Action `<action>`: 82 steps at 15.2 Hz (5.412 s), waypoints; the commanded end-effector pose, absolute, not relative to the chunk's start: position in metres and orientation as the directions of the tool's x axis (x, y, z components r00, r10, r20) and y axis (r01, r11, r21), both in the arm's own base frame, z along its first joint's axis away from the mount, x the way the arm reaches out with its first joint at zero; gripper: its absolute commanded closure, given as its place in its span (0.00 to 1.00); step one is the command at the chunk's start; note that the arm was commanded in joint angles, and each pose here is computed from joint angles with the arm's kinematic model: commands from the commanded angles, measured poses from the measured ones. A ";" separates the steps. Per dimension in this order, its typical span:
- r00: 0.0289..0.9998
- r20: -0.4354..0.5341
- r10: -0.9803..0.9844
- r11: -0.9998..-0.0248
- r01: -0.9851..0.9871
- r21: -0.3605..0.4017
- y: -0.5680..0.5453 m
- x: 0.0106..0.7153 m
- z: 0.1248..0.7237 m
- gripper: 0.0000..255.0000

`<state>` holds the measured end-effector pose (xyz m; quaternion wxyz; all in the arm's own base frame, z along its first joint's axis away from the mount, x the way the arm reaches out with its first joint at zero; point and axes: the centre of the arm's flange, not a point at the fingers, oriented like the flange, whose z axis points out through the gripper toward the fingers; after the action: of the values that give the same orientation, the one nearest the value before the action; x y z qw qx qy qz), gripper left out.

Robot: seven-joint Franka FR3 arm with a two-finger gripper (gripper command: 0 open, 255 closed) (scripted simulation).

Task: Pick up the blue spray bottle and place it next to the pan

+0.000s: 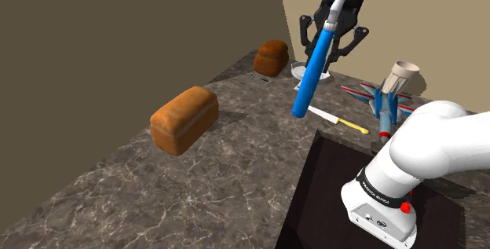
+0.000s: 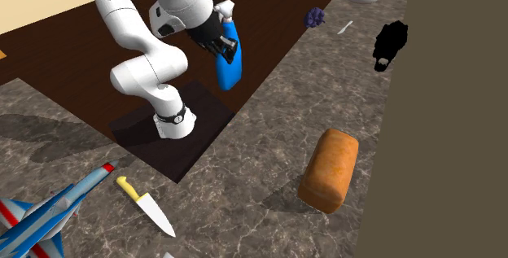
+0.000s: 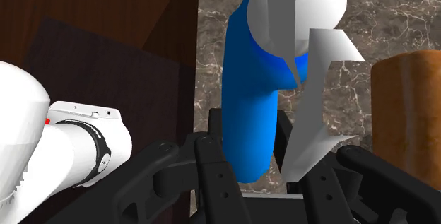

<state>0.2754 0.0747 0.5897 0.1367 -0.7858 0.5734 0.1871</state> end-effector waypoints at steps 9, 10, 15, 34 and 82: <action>0.272 -0.451 -0.850 -0.305 -0.952 0.000 0.009 0.287 0.615 1.00; 0.272 -0.451 -0.850 -0.305 -0.952 0.000 -0.004 0.289 0.615 1.00; 0.272 -0.451 -0.850 -0.305 -0.952 0.000 -0.069 0.300 0.615 1.00; 0.272 -0.451 -0.850 -0.305 -0.952 0.000 -0.317 0.340 0.616 1.00; 0.272 -0.451 -0.850 -0.305 -0.952 0.000 -0.453 0.363 0.421 1.00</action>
<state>0.3630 -0.4521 0.4263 0.1367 -0.7858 0.5734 0.1875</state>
